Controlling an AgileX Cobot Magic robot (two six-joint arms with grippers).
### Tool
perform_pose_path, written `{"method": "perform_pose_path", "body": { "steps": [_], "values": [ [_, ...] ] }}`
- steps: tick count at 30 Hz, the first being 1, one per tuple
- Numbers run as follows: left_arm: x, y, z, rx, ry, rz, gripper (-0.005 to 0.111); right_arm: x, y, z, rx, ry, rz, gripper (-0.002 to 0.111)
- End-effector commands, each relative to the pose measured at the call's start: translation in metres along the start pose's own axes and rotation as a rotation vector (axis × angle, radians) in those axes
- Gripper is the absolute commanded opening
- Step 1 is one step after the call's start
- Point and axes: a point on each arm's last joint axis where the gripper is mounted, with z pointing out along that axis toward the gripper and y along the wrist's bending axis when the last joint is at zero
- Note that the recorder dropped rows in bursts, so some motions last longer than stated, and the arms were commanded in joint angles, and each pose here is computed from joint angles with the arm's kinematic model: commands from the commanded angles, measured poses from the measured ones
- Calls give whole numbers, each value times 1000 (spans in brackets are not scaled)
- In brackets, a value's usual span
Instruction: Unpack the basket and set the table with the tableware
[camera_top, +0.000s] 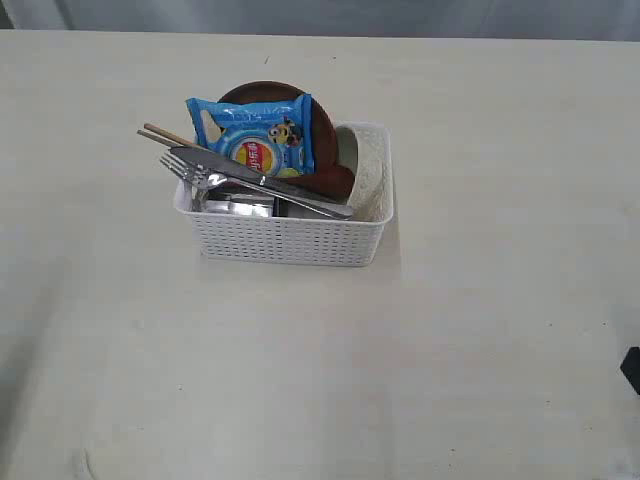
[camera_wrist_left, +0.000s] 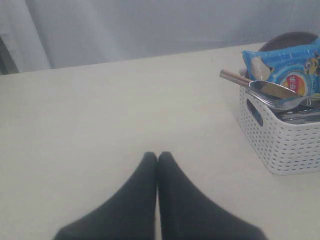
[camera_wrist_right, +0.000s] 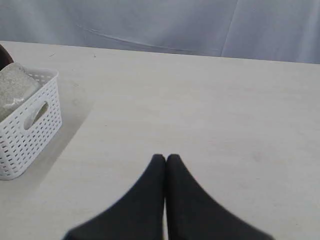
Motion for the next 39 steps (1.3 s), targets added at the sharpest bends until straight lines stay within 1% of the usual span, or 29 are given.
{"method": "perform_pose_path", "body": {
  "steps": [1,6,8,11,15,17,23,26,27,28,29,31,32,33,34,35,38,39],
  "values": [
    [0,0,0,0,-10,5,0,-2,0,-1,3,-17,0,0],
    [0,0,0,0,-10,5,0,-3,0,-1,0,-23,8,0],
    [0,0,0,0,-10,5,0,-7,1,-1,-9,-67,37,0],
    [0,0,0,0,-10,5,0,-19,1,-3,-13,-205,67,0],
    [0,0,0,0,-10,5,0,-35,-1,-8,-4,-393,70,0],
    [0,0,0,0,-10,5,0,-41,-1,-10,-1,-463,71,0],
    [0,0,0,0,-10,5,0,-50,-2,-16,4,-580,71,0],
    [0,0,0,0,-10,5,0,-62,-3,-25,12,-743,72,0],
    [0,0,0,0,-10,5,0,-65,-4,-28,10,-794,83,0],
    [0,0,0,0,-10,5,0,-66,-4,-28,-13,-802,140,0],
    [0,0,0,0,-10,5,0,-66,-3,-27,-24,-760,165,0],
    [0,0,0,0,-10,5,0,-79,-2,-32,-38,-627,173,0],
    [0,0,0,0,-10,5,0,-92,-2,-35,-35,-566,154,0],
    [0,0,0,0,-10,5,0,-99,-2,-37,-33,-550,143,0],
    [0,0,0,0,-10,5,0,-118,-2,-38,-31,-498,134,0],
    [0,0,0,0,-10,5,0,-133,-2,-34,-27,-432,118,0],
    [0,0,0,0,-10,5,0,-158,-1,-19,-23,-270,40,0],
    [0,0,0,0,-10,5,0,-165,1,-6,-43,-162,-6,0]
  ]
}}
